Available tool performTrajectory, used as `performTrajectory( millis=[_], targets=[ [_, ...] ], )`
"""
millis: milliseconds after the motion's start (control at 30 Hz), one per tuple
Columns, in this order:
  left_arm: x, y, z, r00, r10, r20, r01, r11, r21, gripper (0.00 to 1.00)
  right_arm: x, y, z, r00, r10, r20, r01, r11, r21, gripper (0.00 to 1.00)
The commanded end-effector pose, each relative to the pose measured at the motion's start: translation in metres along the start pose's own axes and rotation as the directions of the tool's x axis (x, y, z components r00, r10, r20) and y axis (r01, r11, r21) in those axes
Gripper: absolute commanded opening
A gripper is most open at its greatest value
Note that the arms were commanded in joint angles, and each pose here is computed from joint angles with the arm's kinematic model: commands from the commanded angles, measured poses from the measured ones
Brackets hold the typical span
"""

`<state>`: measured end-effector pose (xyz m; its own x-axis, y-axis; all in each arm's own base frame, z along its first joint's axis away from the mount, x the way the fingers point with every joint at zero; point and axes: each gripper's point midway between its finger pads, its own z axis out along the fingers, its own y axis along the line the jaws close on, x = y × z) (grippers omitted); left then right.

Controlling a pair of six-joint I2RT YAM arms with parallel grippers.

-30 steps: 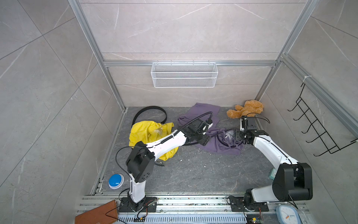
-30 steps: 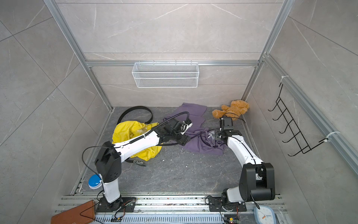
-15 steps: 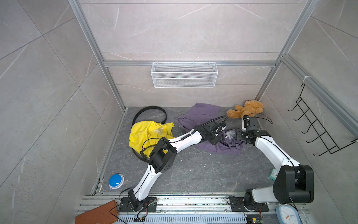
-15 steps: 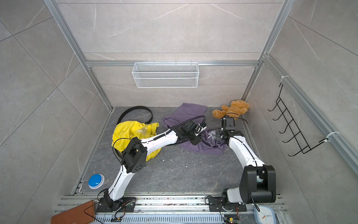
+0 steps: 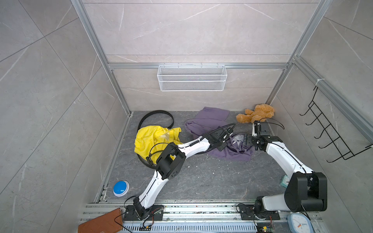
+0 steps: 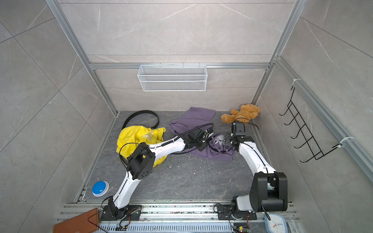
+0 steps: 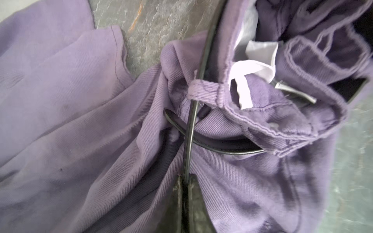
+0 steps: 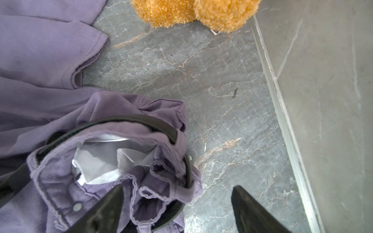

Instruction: Remove the belt from the trousers

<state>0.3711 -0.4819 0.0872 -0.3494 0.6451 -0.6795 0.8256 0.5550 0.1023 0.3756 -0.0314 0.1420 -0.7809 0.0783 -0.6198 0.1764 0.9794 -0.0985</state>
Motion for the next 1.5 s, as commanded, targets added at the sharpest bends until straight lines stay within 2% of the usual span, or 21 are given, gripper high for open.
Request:
performTrajectory(
  millis=[0,267,500,700,1033,1467],
  targets=[
    [-0.044,0.014,-0.043,0.990,0.028,0.135,-0.021,0.998,-0.058,0.00,0.010,-0.001,0.007,1.000,0.011,-0.020,-0.011,1.000,-0.002,0.90],
    [-0.069,0.022,-0.090,0.968,0.071,0.242,-0.047,0.994,-0.102,0.00,0.008,-0.001,0.038,0.999,0.035,-0.033,-0.035,0.999,-0.005,0.90],
    [-0.077,0.035,-0.121,0.954,0.087,0.286,-0.039,0.985,-0.170,0.00,-0.005,0.006,0.077,0.997,0.029,-0.066,-0.030,0.999,-0.011,0.82],
    [-0.077,0.064,-0.157,0.947,0.064,0.314,0.017,0.968,-0.250,0.00,-0.008,0.005,0.070,0.998,0.026,-0.050,-0.027,1.000,-0.013,0.72],
    [-0.077,0.105,-0.235,0.913,0.058,0.404,0.098,0.930,-0.355,0.00,-0.012,0.003,0.063,0.999,0.016,-0.044,-0.016,1.000,-0.012,0.65],
    [-0.050,0.169,-0.327,0.869,0.012,0.495,0.263,0.835,-0.482,0.00,-0.005,-0.001,0.060,0.999,0.015,-0.053,-0.015,1.000,0.006,0.65]
  ],
)
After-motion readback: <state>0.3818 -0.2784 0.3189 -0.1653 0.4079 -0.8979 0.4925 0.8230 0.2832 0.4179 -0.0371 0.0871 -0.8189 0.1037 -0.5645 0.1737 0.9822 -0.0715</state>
